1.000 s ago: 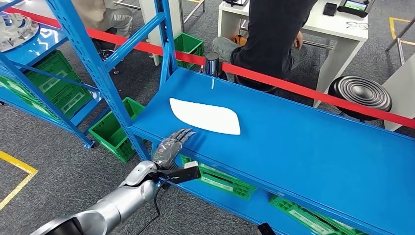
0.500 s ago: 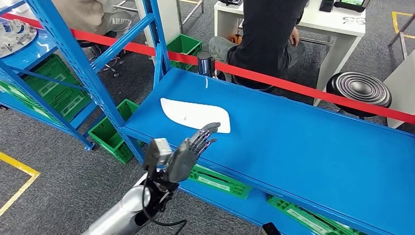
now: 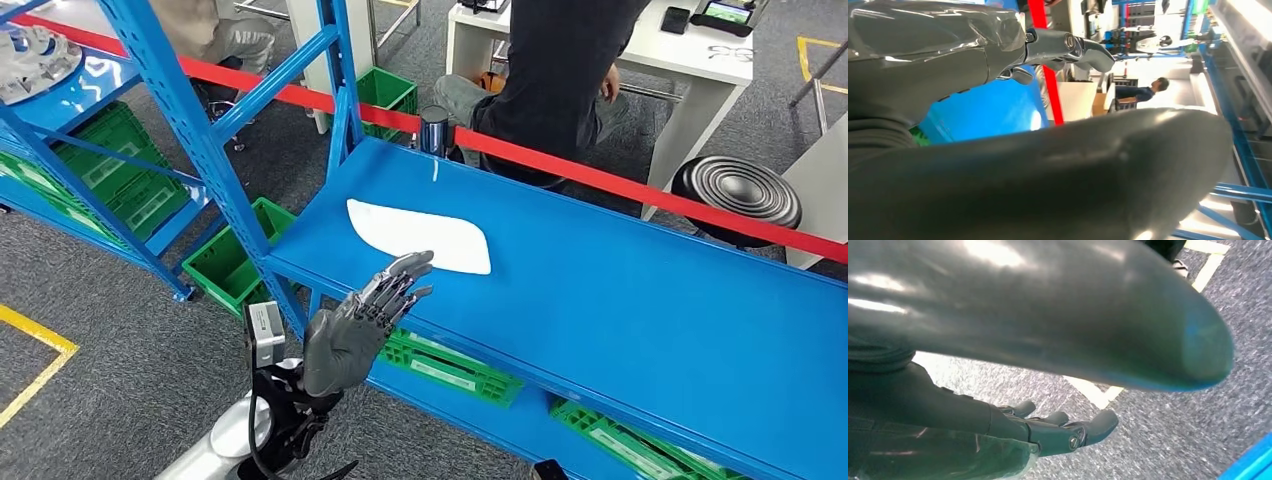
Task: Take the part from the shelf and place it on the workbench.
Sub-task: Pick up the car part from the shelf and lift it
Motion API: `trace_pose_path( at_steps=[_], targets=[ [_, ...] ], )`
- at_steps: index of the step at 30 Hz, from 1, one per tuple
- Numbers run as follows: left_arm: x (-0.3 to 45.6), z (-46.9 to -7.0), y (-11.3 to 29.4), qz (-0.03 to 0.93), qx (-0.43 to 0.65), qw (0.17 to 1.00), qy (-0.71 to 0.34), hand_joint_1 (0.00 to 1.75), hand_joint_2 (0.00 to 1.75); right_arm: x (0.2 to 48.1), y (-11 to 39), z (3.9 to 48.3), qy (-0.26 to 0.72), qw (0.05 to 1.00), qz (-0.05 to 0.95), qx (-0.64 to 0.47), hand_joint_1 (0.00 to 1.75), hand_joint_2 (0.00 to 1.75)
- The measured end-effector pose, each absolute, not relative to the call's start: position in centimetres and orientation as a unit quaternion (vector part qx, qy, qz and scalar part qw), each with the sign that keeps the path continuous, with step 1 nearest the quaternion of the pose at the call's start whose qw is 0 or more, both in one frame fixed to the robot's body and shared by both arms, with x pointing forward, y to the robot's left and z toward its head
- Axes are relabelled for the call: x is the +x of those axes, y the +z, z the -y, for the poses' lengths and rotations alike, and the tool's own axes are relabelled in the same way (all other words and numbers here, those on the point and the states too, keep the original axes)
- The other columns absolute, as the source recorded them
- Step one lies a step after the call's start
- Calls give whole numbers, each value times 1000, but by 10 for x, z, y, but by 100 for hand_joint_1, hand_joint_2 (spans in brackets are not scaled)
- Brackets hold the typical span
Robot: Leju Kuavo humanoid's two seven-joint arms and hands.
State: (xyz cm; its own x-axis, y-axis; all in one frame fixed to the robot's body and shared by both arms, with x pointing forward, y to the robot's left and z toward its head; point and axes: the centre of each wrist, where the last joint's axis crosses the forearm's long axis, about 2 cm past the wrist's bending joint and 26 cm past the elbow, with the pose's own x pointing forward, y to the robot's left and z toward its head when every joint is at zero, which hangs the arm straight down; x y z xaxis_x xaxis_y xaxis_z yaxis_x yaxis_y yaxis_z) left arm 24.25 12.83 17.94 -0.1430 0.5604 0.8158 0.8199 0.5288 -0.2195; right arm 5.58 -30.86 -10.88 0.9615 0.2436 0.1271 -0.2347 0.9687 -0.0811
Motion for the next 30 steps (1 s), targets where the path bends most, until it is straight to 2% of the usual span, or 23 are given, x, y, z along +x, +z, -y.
trace_pose_path(
  at_steps=[10,20,30],
  targets=[
    [238,-132,175,747,-463,454,-146,0,0,51,-109,311,108,992,62,-33,0,0],
    [223,-153,146,766,-430,467,-104,0,0,34,-112,311,87,995,48,-25,0,0],
    [219,-161,146,776,-422,459,-95,0,0,29,-112,312,79,996,45,-24,0,0]
  ],
)
